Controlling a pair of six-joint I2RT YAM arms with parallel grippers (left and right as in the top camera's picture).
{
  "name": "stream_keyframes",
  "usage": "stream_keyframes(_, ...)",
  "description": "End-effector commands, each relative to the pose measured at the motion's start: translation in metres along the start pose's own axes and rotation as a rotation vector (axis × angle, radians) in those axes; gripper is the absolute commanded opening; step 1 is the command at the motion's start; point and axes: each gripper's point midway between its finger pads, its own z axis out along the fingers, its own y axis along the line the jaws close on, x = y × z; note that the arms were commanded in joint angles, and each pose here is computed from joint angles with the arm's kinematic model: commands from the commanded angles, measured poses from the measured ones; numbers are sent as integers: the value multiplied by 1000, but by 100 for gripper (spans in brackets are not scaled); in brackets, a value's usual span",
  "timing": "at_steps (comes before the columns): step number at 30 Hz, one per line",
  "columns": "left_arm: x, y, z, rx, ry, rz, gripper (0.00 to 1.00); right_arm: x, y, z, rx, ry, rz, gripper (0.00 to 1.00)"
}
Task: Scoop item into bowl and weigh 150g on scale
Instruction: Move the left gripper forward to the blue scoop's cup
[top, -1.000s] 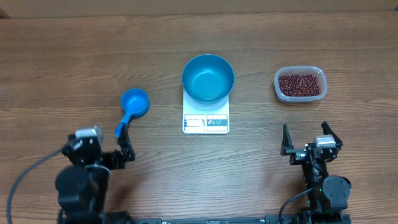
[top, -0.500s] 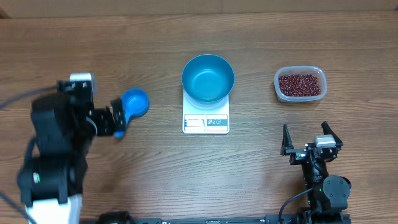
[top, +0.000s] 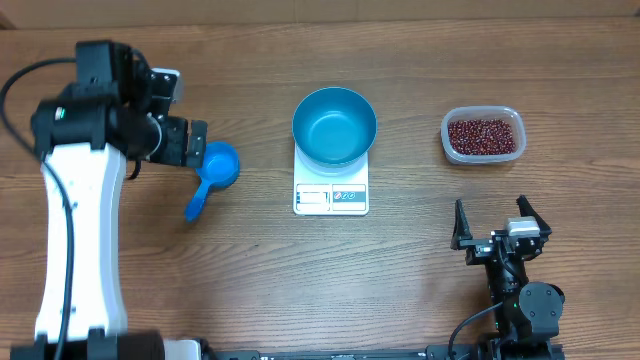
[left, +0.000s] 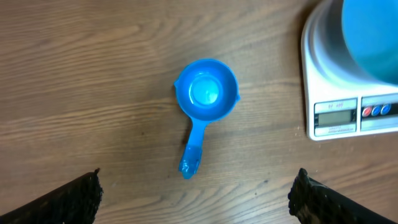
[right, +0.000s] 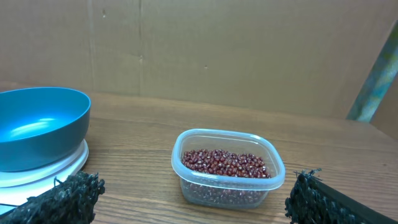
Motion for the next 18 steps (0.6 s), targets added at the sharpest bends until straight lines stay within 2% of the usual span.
stream_keyframes(1, -7, -1, 16, 51, 53, 97, 99, 1, 0, 0, -2, -6, -5, 100)
stream_keyframes(10, 13, 8, 88, 87, 289, 144, 99, 1, 0, 0, -2, -6, -5, 100)
stream_keyframes(18, 15, 25, 124, 30, 358, 150, 100, 1, 0, 0, -2, -6, -5, 100)
